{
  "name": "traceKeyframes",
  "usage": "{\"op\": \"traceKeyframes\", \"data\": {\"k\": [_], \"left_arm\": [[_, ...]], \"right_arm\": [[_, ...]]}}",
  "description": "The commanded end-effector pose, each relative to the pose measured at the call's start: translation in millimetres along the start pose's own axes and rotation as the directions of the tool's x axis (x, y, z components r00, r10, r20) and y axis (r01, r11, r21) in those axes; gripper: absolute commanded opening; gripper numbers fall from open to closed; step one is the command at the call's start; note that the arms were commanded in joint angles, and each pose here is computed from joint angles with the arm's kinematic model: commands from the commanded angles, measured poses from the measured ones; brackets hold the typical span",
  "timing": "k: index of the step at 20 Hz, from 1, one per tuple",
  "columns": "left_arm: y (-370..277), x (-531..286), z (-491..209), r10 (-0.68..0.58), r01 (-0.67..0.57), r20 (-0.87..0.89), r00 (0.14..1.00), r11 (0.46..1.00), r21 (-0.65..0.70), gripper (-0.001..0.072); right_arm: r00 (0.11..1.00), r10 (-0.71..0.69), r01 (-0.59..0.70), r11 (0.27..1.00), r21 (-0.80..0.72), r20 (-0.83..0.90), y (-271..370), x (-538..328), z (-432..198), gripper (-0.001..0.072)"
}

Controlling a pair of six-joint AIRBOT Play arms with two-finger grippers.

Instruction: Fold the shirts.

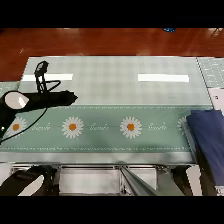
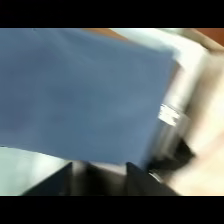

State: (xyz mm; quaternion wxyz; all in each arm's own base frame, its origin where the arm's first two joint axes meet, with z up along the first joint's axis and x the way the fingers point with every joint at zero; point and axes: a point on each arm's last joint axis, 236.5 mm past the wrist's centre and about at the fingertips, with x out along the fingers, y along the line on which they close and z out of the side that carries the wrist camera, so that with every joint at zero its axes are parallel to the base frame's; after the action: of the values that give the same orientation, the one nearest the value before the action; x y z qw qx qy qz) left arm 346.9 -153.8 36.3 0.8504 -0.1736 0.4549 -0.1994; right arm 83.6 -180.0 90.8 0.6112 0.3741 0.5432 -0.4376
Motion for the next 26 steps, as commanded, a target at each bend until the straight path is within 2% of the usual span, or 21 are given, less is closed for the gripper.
{"op": "traceKeyframes", "data": {"k": [1,2,3,4,5,7,9,12,14,16,26], "left_arm": [[-6.0,-0.5,38.4,-0.016,0.017,-0.012,1.000,0.998,0.060,0.0022],[-15.3,-10.5,68.3,-0.031,0.030,0.019,0.999,0.996,0.082,0.0021],[-28.1,-21.0,94.6,-0.051,0.046,0.042,0.998,0.992,0.114,0.0021],[-45.4,-31.1,117.6,-0.078,0.069,0.053,0.996,0.986,0.150,0.0021],[-62.8,-38.1,132.8,-0.099,0.088,0.054,0.994,0.980,0.180,0.0020],[-81.8,-42.7,149.3,-0.071,0.056,0.049,0.996,0.966,0.252,0.0020],[-69.5,-33.9,146.4,0.029,-0.038,0.037,0.999,0.966,0.255,0.0021],[-21.9,-7.3,97.2,0.169,-0.139,-0.111,0.979,0.963,0.233,0.0021],[5.6,7.5,67.5,0.208,-0.169,-0.186,0.960,0.964,0.206,0.0021],[15.6,12.8,51.2,0.219,-0.178,-0.230,0.948,0.966,0.186,0.0022],[16.6,13.1,46.4,0.221,-0.177,-0.248,0.943,0.967,0.185,0.0022]], "right_arm": [[0.916,0.394,-0.381,0.913,-0.149,0.073,119.3,-15.8,43.2,0.0087],[0.831,0.553,-0.525,0.815,-0.245,0.060,173.6,-36.3,46.3,0.0025],[0.723,0.690,-0.642,0.687,-0.342,0.029,231.0,-63.6,41.6,0.0025],[0.645,0.764,-0.688,0.568,-0.453,-0.022,277.9,-87.1,26.3,0.0025],[0.612,0.786,-0.674,0.457,-0.580,-0.092,320.1,-103.6,-2.1,0.0025],[0.650,0.740,-0.556,0.310,-0.771,-0.171,378.5,-107.5,-62.7,0.0025],[0.737,0.655,-0.397,0.224,-0.890,-0.165,410.0,-80.7,-111.5,0.0025],[0.899,0.437,-0.124,0.268,-0.955,0.006,414.3,-6.2,-123.7,0.0025],[0.942,0.334,-0.051,0.272,-0.961,0.044,410.1,26.5,-123.3,0.0025],[0.958,0.286,-0.041,0.270,-0.962,0.039,407.5,42.3,-124.8,0.0025],[0.958,0.284,-0.040,0.269,-0.962,0.039,407.6,43.3,-124.9,0.0025]]}}
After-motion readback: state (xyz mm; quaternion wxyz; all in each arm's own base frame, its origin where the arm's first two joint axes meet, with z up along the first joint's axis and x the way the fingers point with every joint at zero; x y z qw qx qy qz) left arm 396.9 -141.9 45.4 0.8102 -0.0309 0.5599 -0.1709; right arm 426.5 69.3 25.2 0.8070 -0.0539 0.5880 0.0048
